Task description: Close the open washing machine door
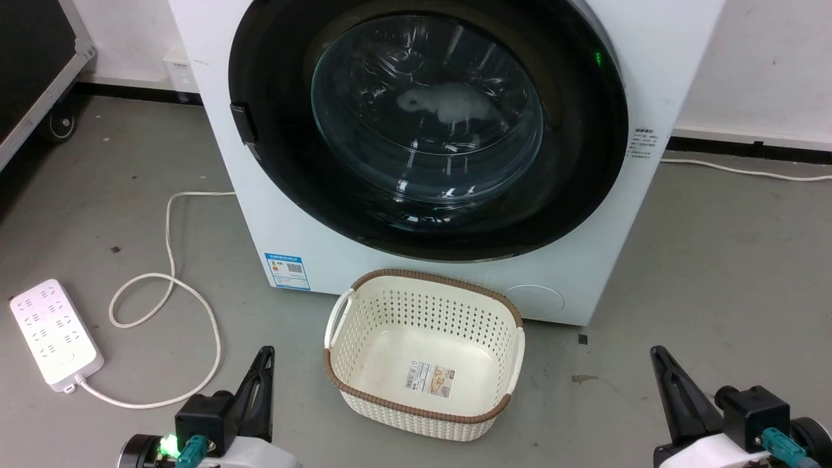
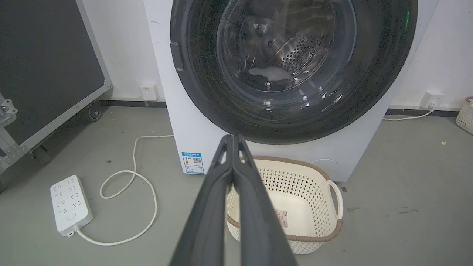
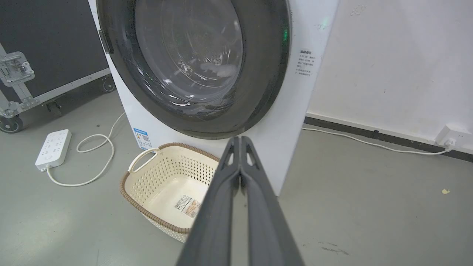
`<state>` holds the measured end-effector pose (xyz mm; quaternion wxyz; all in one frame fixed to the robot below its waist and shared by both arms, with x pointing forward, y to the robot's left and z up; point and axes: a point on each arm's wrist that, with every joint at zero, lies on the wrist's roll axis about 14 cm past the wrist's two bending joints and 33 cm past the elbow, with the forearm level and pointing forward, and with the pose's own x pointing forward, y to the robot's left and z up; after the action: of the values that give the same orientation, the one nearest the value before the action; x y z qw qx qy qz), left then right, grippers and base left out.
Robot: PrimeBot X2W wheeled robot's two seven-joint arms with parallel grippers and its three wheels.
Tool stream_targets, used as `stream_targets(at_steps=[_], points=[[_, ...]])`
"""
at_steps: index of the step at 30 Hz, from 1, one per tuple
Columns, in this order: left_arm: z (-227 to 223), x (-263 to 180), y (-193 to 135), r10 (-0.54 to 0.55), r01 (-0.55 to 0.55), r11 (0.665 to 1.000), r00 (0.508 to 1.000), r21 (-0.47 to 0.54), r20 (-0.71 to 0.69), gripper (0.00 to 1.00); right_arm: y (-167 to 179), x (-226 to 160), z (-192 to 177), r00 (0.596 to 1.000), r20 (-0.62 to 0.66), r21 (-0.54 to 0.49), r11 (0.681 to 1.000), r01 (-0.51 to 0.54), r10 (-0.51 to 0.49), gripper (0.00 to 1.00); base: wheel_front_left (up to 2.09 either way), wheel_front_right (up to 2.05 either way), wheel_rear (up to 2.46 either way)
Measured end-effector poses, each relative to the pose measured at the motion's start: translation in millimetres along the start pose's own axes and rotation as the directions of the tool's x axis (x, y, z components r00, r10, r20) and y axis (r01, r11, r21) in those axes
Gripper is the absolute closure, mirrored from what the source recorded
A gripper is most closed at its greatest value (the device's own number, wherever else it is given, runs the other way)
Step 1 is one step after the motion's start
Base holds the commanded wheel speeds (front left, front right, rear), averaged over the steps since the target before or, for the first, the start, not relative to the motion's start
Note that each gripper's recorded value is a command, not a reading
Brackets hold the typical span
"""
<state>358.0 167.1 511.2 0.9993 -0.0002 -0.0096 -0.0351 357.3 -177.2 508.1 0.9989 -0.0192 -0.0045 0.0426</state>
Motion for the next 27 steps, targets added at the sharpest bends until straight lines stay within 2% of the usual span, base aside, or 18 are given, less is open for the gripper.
stream_targets(at_steps=[27], points=[[3.0, 4.0, 4.5, 0.027, -0.027, 0.999, 0.999, 0.018, -0.022, 1.0, 6.5, 5.4, 5.0, 1.0, -0.015, -0.004, 1.0, -0.02, 0.02, 1.0, 0.0, 0.0, 0.0]])
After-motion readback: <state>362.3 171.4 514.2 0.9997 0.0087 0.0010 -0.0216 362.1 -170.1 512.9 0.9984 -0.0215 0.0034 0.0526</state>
